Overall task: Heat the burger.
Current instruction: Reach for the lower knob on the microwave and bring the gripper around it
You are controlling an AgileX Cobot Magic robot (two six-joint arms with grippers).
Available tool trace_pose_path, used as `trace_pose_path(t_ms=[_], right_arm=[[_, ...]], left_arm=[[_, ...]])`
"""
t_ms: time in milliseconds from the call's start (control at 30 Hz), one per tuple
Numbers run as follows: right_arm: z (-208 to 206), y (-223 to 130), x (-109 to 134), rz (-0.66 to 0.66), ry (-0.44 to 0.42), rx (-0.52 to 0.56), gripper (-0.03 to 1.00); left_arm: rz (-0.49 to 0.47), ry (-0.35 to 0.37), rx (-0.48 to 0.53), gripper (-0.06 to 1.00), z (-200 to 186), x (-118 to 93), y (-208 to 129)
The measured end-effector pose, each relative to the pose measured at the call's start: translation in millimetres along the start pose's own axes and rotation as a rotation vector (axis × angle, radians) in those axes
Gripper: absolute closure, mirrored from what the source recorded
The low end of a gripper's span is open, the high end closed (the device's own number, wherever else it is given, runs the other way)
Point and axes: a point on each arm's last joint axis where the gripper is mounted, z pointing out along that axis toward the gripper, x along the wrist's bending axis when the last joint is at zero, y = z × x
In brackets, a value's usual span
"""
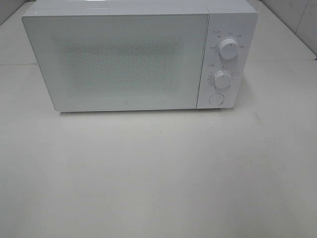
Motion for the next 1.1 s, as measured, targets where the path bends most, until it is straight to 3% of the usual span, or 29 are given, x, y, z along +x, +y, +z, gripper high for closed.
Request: trace_pose_path(t_ms=[667, 1100], right_arm=[[85.5, 21.1, 4.3, -0.006, 0.022, -0.092, 0.21], [139.9, -4.7, 8.8, -0.004, 0.063, -0.195, 0.21]], left_arm=[[0.000, 0.000, 0.000, 0.06, 0.0, 0.0, 0.0], [0.000, 0.000, 0.000, 0.06, 0.0, 0.0, 0.0]])
